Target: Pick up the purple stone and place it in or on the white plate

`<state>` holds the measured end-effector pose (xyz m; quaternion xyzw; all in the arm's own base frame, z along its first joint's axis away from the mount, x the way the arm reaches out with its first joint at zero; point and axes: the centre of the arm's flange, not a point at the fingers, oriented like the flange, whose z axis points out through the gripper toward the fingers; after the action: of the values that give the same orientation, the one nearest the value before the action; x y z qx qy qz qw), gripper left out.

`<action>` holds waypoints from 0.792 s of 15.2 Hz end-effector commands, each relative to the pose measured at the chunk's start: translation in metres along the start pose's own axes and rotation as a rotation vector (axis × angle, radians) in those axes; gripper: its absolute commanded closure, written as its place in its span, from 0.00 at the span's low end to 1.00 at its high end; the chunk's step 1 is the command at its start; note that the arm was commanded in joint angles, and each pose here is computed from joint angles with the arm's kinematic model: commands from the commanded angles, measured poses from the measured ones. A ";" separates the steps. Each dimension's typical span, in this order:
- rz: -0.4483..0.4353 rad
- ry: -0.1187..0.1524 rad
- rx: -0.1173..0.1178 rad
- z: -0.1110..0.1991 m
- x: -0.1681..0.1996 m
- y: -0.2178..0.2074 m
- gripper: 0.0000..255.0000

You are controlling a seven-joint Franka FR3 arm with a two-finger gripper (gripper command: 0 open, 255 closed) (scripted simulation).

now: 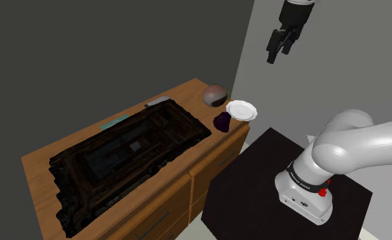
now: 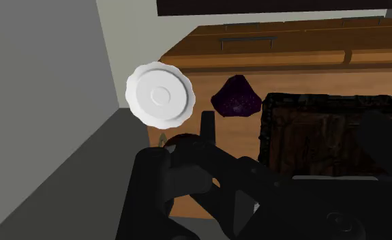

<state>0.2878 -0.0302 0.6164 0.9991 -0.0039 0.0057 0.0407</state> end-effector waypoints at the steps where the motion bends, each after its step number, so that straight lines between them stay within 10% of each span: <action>1: 0.000 0.000 0.000 0.000 0.000 0.000 0.00; 12: 0.386 -0.037 -0.031 0.128 0.059 -0.048 0.00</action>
<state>0.3423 0.0066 0.4962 0.9828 -0.1767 -0.0054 0.0535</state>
